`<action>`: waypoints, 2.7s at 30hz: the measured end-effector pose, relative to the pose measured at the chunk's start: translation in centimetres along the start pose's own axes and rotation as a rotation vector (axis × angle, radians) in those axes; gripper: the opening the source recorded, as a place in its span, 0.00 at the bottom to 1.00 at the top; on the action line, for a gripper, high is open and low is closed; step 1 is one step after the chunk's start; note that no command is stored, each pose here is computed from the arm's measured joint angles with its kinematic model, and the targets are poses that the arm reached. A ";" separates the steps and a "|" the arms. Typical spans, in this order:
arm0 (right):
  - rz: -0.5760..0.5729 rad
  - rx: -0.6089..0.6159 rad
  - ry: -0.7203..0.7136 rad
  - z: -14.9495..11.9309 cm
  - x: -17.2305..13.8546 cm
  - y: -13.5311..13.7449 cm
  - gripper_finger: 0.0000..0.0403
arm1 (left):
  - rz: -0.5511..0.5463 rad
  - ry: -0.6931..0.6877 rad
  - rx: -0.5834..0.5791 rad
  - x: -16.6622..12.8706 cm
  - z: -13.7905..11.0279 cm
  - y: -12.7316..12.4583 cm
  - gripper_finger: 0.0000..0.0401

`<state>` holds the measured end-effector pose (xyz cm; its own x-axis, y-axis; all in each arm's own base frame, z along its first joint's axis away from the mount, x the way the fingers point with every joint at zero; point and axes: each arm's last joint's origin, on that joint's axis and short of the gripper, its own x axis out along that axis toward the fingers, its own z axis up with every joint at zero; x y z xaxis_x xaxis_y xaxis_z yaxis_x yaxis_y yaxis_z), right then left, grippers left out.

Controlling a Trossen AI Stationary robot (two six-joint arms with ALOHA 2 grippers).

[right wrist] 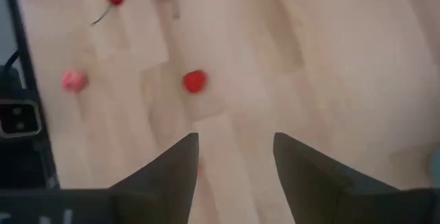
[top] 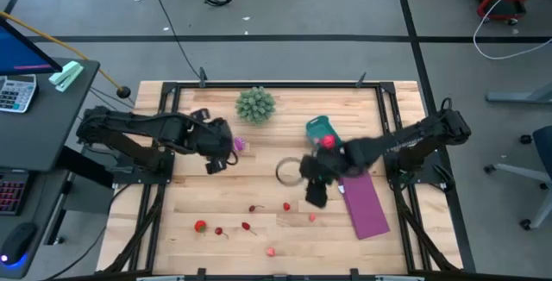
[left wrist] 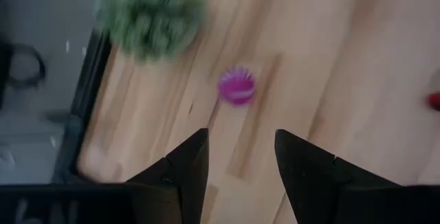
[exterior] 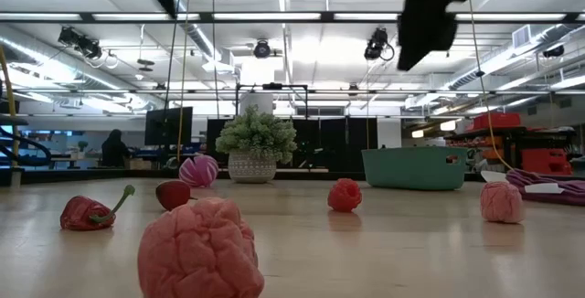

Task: Pick and placing Produce into tupperware
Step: Put the violet onion into the blue bin

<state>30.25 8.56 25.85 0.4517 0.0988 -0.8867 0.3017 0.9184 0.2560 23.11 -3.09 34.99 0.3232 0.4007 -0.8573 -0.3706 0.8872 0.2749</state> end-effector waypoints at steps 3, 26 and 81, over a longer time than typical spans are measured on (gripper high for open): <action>-0.010 -0.047 -0.036 -1.5 -0.1 2.1 0.49 | -0.021 -0.056 -0.081 0.7 -2.4 1.0 0.43; -0.101 -0.090 -0.308 -3.1 -0.7 5.5 0.49 | -0.107 -0.401 0.197 14.7 -10.5 -2.7 0.57; -0.149 -0.134 -0.307 -1.9 -0.5 4.2 0.49 | -0.047 -0.325 -0.088 24.0 -7.8 -0.7 0.64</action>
<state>29.65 13.07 26.63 0.6479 -0.1409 -0.7485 0.2798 0.9581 0.0618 24.31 4.12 10.80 0.5972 0.4246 -0.6805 -0.4182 0.8888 0.1875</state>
